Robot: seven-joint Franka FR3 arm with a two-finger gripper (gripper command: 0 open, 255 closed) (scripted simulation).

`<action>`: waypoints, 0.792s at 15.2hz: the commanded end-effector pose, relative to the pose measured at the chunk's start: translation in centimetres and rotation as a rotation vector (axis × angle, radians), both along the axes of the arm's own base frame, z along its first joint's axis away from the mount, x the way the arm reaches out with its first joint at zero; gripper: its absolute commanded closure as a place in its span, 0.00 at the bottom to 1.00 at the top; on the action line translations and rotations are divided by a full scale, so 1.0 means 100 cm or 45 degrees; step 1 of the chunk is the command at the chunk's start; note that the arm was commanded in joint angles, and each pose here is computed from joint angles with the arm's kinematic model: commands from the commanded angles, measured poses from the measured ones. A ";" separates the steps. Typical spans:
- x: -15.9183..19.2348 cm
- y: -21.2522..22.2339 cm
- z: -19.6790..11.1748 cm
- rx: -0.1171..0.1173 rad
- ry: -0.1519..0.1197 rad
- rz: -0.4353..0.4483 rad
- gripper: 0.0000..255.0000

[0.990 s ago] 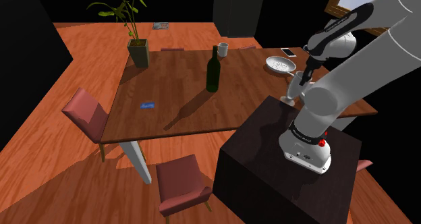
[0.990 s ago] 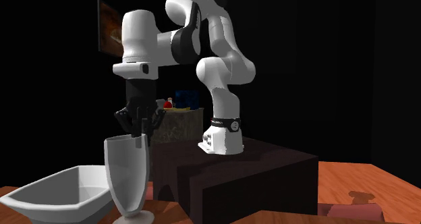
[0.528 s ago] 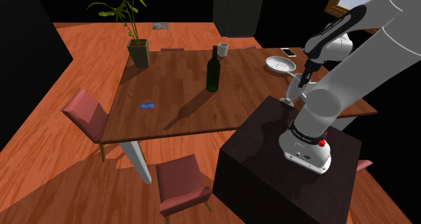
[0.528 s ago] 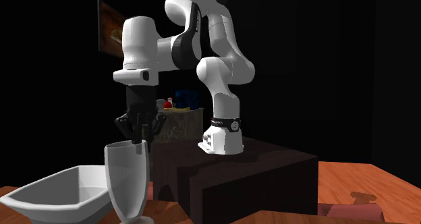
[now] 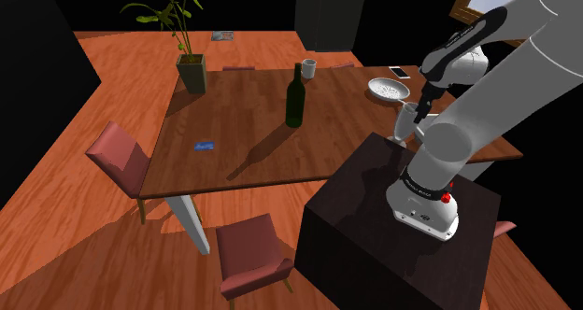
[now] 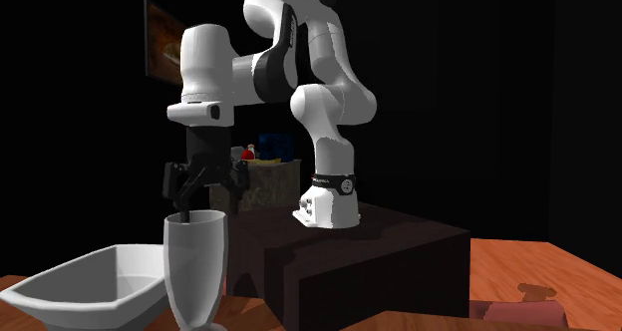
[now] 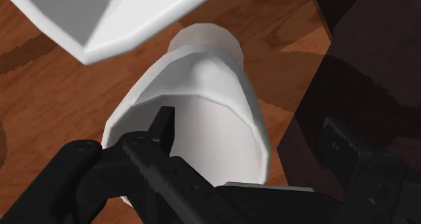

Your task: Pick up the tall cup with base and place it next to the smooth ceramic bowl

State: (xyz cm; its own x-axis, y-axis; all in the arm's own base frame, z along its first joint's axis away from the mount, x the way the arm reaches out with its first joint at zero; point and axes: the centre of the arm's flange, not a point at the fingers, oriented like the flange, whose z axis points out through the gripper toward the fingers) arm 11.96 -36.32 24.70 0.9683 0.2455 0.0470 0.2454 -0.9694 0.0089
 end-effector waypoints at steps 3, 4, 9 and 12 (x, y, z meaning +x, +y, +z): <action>-0.001 0.000 0.026 0.000 0.000 0.000 0.00; -0.002 0.000 0.040 0.000 0.000 0.000 0.00; -0.002 0.000 0.050 0.000 0.000 0.000 0.00; -0.002 0.000 0.050 0.000 0.000 0.000 0.00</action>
